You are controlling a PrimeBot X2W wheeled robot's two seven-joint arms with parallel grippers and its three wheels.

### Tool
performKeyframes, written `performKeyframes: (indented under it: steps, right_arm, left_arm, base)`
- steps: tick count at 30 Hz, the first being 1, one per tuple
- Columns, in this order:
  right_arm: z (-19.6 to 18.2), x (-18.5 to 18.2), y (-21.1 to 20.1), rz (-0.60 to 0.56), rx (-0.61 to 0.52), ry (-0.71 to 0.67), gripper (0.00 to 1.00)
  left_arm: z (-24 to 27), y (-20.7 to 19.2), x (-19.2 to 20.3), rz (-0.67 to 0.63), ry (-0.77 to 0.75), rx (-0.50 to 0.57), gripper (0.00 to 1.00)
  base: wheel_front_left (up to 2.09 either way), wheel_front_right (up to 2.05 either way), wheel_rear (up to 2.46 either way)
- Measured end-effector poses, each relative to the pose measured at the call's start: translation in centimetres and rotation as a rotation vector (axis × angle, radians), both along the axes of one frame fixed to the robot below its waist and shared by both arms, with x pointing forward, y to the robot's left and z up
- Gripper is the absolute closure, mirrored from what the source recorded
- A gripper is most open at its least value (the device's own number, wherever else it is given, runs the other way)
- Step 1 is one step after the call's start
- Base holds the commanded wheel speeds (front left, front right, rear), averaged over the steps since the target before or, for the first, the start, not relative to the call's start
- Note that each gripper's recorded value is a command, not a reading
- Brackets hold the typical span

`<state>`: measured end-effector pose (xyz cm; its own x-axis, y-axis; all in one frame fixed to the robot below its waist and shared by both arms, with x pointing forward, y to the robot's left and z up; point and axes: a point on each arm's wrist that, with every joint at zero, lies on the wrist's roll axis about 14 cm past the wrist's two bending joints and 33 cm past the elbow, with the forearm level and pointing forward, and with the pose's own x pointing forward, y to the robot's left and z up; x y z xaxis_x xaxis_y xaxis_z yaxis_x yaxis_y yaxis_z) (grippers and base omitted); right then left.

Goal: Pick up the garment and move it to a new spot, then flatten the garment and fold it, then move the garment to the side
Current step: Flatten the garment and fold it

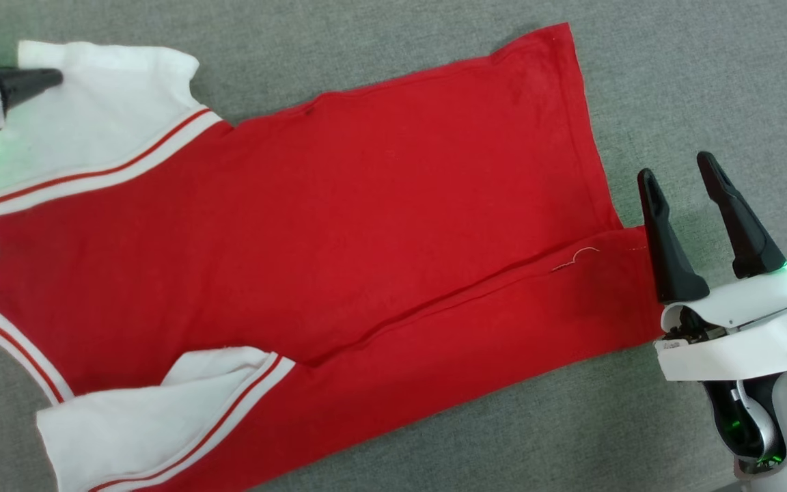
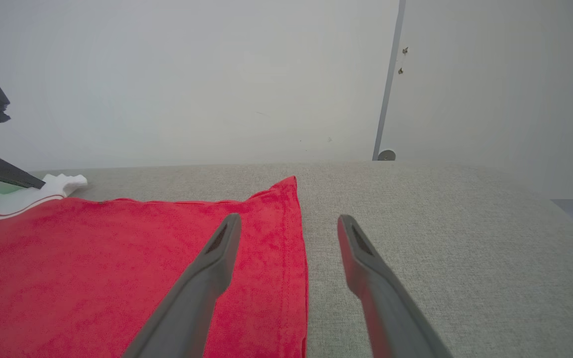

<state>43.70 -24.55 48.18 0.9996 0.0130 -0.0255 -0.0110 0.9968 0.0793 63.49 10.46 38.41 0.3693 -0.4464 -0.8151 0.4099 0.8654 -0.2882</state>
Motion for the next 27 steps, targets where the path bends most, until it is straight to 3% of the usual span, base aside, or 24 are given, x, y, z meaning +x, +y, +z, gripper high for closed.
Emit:
performKeyframes:
  steps: [1, 2, 3, 11, 16, 20, 23, 27]
  right_arm:
    - [0.1, 0.0, 0.1, 0.002, 0.002, -0.003, 0.00]
    - [0.2, 0.1, 0.2, 0.006, 0.004, -0.005, 0.00]
    - [0.2, 0.2, 0.3, 0.013, 0.003, -0.002, 0.00]
    - [1.3, 3.1, 1.1, 0.124, -0.083, 0.059, 0.00]
    - [1.4, 6.7, 2.2, 0.239, -0.181, 0.200, 0.00]
    - [2.0, 9.7, 1.6, 0.260, -0.238, 0.286, 0.00]
    - [0.9, 11.1, 0.7, 0.252, -0.247, 0.399, 0.00]
    - [-2.9, 10.7, 0.1, 0.257, -0.217, 0.650, 0.00]
  left_arm:
    - [0.0, -0.1, -0.2, -0.011, -0.002, 0.004, 0.73]
    - [0.1, -0.3, -0.3, -0.021, -0.004, 0.006, 0.73]
    - [0.1, -0.4, -0.4, -0.028, -0.005, 0.004, 1.00]
    - [0.7, -0.9, -0.8, -0.048, -0.047, -0.016, 1.00]
    - [1.1, -1.4, -1.1, -0.056, -0.066, -0.035, 1.00]
    - [1.3, -2.0, -1.7, -0.072, -0.074, -0.053, 1.00]
    - [1.4, -2.1, -2.0, -0.078, -0.076, -0.058, 1.00]
    - [1.6, -1.9, -2.2, -0.078, -0.082, -0.060, 1.00]
  base:
    - [0.00, 0.00, 0.00]
    - [0.00, 0.00, 0.00]
    - [0.00, 0.00, 0.00]
    - [0.00, 0.00, 0.00]
    - [0.00, 0.00, 0.00]
    - [0.00, 0.00, 0.00]
    - [0.00, 0.00, 0.00]
    - [0.00, 0.00, 0.00]
